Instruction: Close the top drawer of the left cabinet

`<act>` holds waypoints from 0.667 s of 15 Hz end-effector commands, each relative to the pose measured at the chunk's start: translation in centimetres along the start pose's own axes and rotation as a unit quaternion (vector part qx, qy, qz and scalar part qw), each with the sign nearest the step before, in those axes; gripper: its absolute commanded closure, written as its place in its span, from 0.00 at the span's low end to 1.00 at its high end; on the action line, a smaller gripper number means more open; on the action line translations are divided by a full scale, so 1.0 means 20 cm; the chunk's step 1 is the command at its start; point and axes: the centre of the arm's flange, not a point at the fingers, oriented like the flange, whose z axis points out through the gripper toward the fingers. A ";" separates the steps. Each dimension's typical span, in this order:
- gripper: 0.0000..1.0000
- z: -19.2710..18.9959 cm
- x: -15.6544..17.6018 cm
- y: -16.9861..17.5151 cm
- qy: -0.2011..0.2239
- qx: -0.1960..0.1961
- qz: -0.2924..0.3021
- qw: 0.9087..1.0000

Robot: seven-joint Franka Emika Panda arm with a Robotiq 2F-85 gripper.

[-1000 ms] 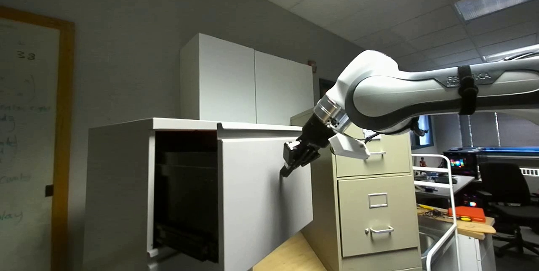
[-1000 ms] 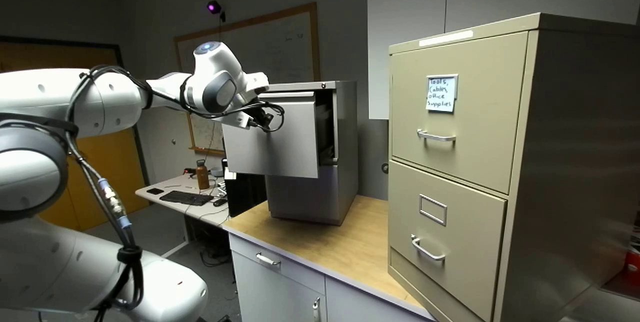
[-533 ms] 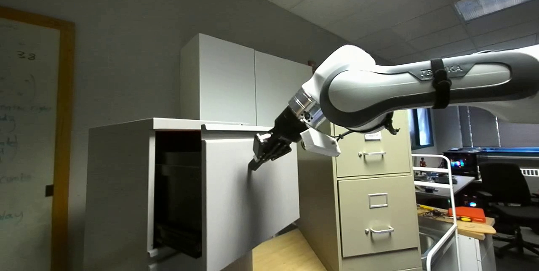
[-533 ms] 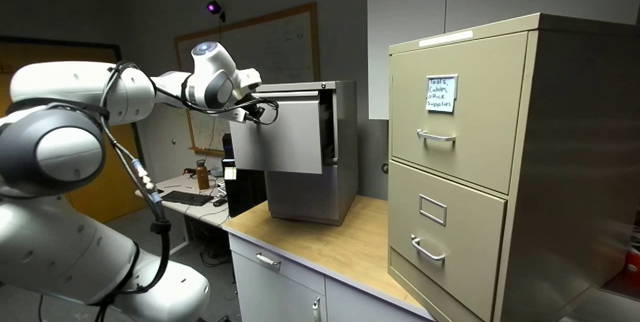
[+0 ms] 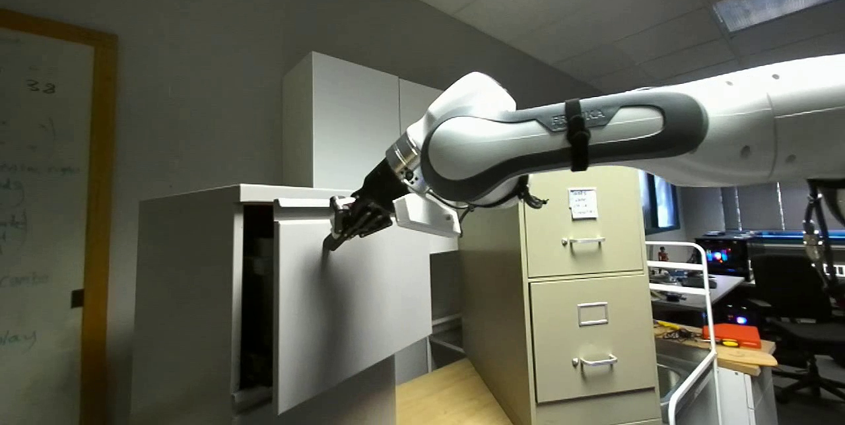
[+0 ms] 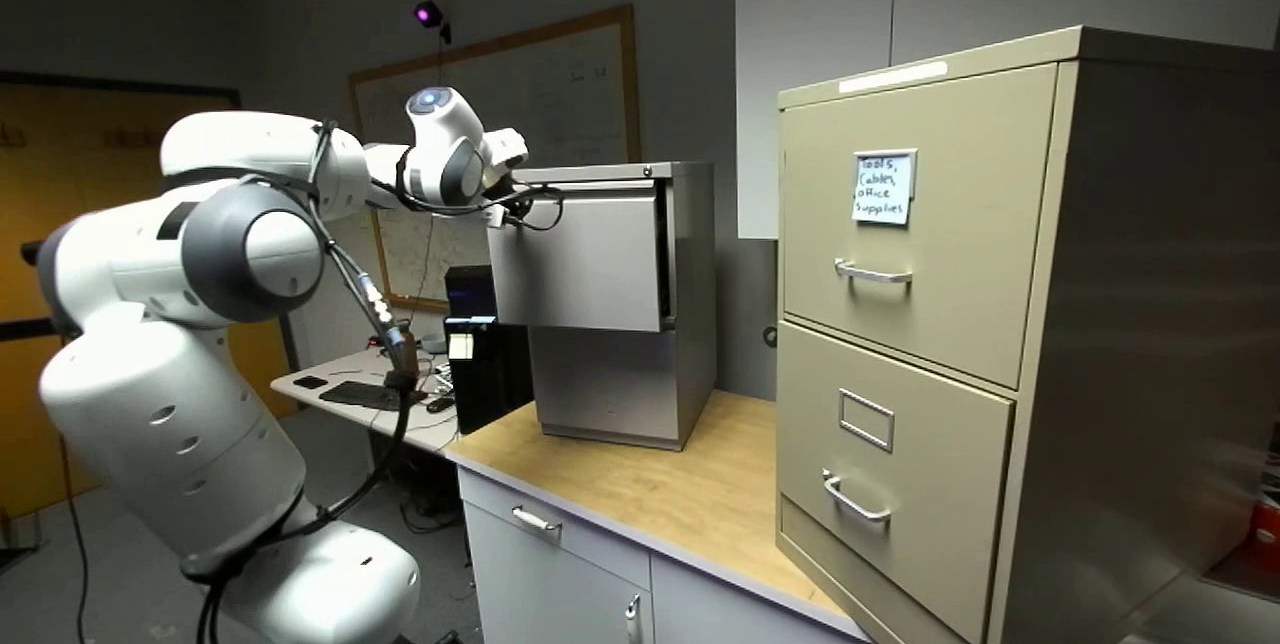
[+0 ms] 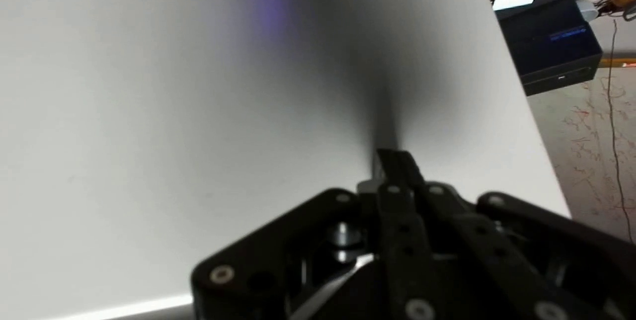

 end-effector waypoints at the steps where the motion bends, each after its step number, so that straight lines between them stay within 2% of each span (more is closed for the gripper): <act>1: 1.00 0.22 0.28 -0.08 0.016 0.006 0.011 1.000; 6: 1.00 0.44 0.47 -0.09 0.022 -0.001 0.025 0.999; 10: 1.00 0.53 0.56 -0.08 0.024 -0.002 0.039 0.999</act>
